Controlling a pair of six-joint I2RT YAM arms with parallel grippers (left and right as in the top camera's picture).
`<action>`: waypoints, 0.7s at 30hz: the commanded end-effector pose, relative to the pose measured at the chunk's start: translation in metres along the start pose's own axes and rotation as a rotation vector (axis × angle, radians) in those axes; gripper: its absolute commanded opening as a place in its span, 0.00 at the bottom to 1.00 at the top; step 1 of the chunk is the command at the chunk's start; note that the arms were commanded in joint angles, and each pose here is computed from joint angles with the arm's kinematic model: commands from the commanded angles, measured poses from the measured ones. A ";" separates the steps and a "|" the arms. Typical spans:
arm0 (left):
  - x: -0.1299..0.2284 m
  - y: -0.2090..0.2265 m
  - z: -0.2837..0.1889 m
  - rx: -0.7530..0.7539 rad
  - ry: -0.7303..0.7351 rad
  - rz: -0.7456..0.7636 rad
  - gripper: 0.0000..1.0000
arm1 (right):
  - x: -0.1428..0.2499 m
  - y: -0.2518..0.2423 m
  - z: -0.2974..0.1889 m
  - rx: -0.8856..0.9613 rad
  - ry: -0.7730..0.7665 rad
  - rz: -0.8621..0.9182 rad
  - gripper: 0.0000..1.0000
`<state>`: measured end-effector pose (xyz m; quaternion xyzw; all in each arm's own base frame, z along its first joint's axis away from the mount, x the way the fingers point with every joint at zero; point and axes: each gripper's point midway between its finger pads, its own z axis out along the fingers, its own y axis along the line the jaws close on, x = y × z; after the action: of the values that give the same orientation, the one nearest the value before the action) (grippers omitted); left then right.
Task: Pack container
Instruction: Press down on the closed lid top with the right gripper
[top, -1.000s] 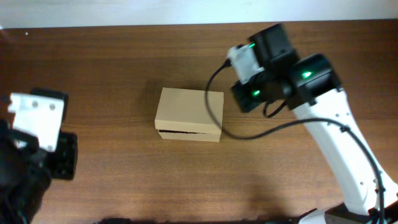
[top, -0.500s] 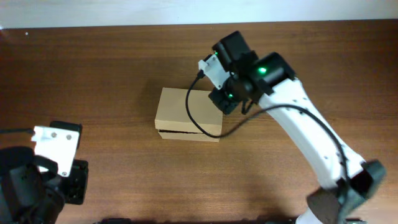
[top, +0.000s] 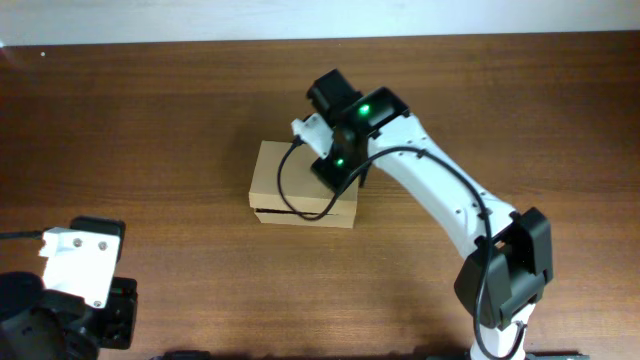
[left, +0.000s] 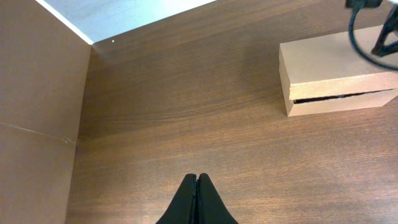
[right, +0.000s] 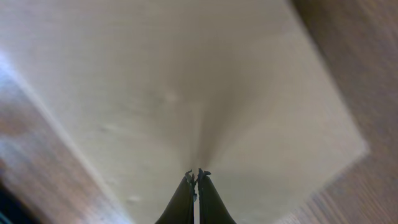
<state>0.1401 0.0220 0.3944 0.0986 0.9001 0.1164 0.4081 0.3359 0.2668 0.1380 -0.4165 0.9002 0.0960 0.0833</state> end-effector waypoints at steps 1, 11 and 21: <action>0.001 0.003 0.000 -0.016 0.002 -0.021 0.02 | -0.006 0.030 0.005 -0.038 0.002 -0.068 0.04; 0.001 0.002 0.000 -0.014 0.002 -0.021 0.02 | 0.006 0.073 0.034 -0.070 0.059 -0.161 0.04; 0.001 0.002 0.000 -0.011 0.000 -0.021 0.02 | 0.056 0.072 0.085 -0.086 0.181 -0.101 0.04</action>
<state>0.1401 0.0220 0.3944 0.0986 0.9001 0.1164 0.4081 0.2859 0.3173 0.1249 -0.4810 0.8610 0.1263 0.1064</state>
